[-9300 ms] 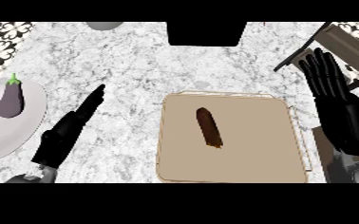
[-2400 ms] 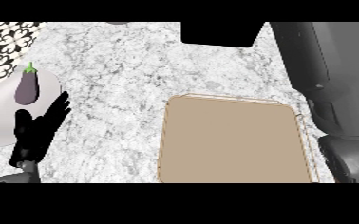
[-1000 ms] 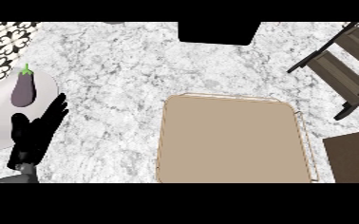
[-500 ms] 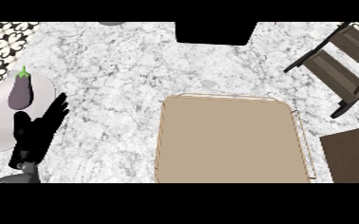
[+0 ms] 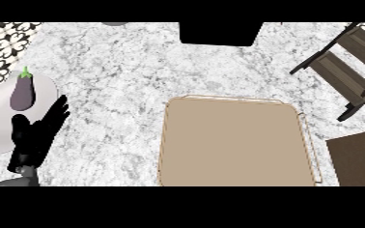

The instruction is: Pick the sweet potato from the tray and place it in the tiered basket

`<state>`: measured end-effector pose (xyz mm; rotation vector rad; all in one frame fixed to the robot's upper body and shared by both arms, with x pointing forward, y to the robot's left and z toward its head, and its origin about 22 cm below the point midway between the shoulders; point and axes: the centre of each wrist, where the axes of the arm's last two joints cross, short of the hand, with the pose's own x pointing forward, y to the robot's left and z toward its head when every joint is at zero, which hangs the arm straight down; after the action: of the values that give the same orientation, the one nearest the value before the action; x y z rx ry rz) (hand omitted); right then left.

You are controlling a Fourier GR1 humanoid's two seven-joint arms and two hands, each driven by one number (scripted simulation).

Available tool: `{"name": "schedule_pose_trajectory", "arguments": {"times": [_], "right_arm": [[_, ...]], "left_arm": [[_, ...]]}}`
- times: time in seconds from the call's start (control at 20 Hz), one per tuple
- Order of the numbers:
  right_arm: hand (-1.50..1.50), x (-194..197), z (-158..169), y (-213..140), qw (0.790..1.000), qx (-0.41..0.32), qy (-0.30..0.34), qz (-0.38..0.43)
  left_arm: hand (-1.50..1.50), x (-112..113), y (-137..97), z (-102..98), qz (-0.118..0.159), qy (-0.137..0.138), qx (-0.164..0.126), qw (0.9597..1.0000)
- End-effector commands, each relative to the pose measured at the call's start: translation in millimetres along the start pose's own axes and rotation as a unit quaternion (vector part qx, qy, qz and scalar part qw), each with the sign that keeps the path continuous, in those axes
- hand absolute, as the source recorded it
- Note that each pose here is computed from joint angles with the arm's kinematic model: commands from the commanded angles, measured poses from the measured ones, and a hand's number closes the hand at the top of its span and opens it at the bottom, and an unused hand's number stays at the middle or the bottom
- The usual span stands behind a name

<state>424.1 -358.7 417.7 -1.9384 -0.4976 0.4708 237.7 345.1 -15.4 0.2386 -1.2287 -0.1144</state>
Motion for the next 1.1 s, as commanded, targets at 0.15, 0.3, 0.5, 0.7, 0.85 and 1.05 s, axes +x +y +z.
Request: {"name": "schedule_pose_trajectory", "arguments": {"times": [0.15, 0.3, 0.5, 0.7, 0.85, 1.05], "right_arm": [[1.50, -4.6, -4.5, 16.5, 0.996, 0.088, 0.023, 0.000], [1.50, -12.8, -10.0, 37.2, 0.980, 0.187, 0.071, 0.011], [-1.50, -18.0, -12.7, 44.3, 0.965, 0.229, 0.128, 0.028], [-1.50, -21.3, -14.2, 42.4, 0.963, 0.209, 0.164, -0.038], [-1.50, -25.2, -15.6, 32.2, 0.971, 0.166, 0.151, -0.082], [-1.50, -24.9, -12.8, 10.4, 0.973, 0.068, 0.163, -0.146]], "left_arm": [[0.00, -1.2, -2.6, -1.2, 0.006, 0.001, -0.002, 1.0000], [0.00, -1.6, -6.7, -1.3, 0.003, 0.003, 0.001, 1.0000], [0.00, 4.4, 8.4, 1.4, -0.004, -0.003, 0.008, 1.0000], [0.00, 6.1, 5.0, -2.7, 0.006, -0.006, 0.013, 0.9999], [0.00, -2.2, 9.5, -1.3, 0.000, 0.004, 0.005, 1.0000], [0.00, 2.1, 6.0, 2.9, 0.006, 0.003, -0.004, 1.0000]]}}
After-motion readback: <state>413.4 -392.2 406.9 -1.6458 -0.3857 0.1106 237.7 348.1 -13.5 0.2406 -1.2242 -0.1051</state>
